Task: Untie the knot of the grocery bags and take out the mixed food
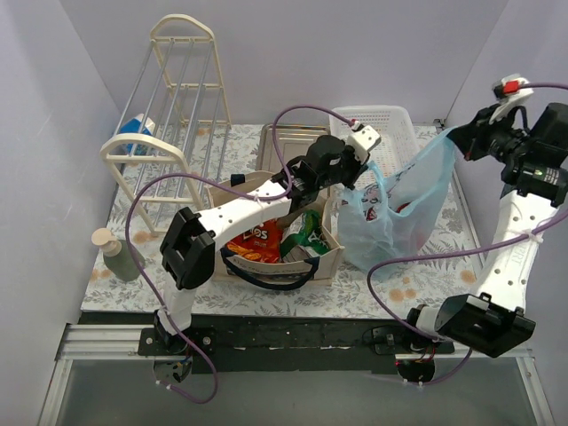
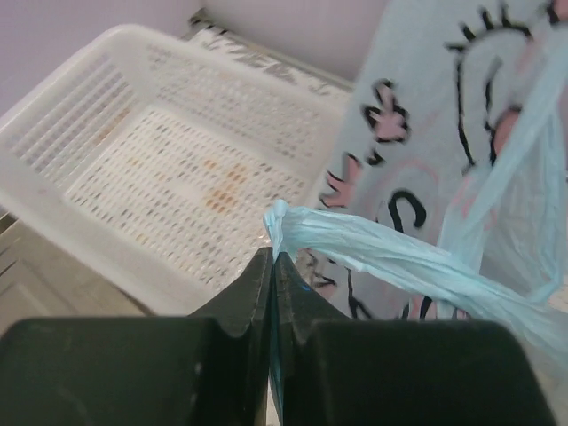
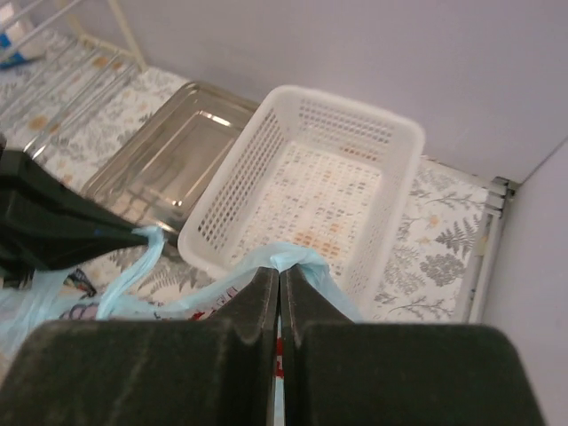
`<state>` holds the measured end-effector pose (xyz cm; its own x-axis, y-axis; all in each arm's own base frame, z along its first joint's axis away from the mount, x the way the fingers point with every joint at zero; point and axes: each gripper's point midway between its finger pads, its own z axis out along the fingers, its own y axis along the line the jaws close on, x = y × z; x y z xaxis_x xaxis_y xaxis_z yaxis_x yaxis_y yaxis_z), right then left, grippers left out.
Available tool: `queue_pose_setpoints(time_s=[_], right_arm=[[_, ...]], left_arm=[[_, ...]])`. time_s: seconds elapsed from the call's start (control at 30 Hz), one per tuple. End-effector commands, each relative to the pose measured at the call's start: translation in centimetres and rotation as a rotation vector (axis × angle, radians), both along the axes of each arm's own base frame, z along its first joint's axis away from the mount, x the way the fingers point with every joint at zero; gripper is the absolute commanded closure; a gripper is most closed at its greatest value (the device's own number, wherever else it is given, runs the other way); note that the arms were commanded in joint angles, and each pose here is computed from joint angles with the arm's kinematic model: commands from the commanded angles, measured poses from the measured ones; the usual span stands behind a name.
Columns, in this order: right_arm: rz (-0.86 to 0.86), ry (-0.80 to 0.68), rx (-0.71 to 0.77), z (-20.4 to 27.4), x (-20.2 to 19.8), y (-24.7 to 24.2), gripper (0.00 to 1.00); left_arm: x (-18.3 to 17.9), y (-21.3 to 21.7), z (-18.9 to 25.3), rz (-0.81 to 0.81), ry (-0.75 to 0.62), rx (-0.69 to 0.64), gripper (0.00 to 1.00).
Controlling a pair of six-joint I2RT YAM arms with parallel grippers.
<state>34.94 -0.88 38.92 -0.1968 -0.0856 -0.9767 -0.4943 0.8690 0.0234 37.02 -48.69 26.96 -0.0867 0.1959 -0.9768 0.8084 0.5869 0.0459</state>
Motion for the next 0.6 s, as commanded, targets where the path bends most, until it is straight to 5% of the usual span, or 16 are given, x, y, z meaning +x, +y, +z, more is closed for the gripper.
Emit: queue_pose_setpoints(time_s=[0.0, 0.17, 0.33, 0.57], right_arm=[[-0.099, -0.129, 0.081, 6.6, 0.3, -3.1, 0.99], [-0.213, -0.116, 0.189, 8.5, -0.1, -6.8, 0.99], [-0.343, 0.005, 0.218, 4.6, -1.4, -10.0, 0.99], [-0.447, 0.110, 0.249, 0.3, -2.2, -12.4, 0.99]], left_arm=[[-6.0, -1.5, 9.7, -0.321, -0.117, -0.160, 1.00], [-10.3, -1.7, 16.1, -0.529, -0.266, -0.263, 1.00], [-17.6, 0.7, 20.4, -0.798, -0.505, -0.324, 1.00], [-21.3, 3.2, 15.4, -0.976, -0.481, -0.168, 1.00]])
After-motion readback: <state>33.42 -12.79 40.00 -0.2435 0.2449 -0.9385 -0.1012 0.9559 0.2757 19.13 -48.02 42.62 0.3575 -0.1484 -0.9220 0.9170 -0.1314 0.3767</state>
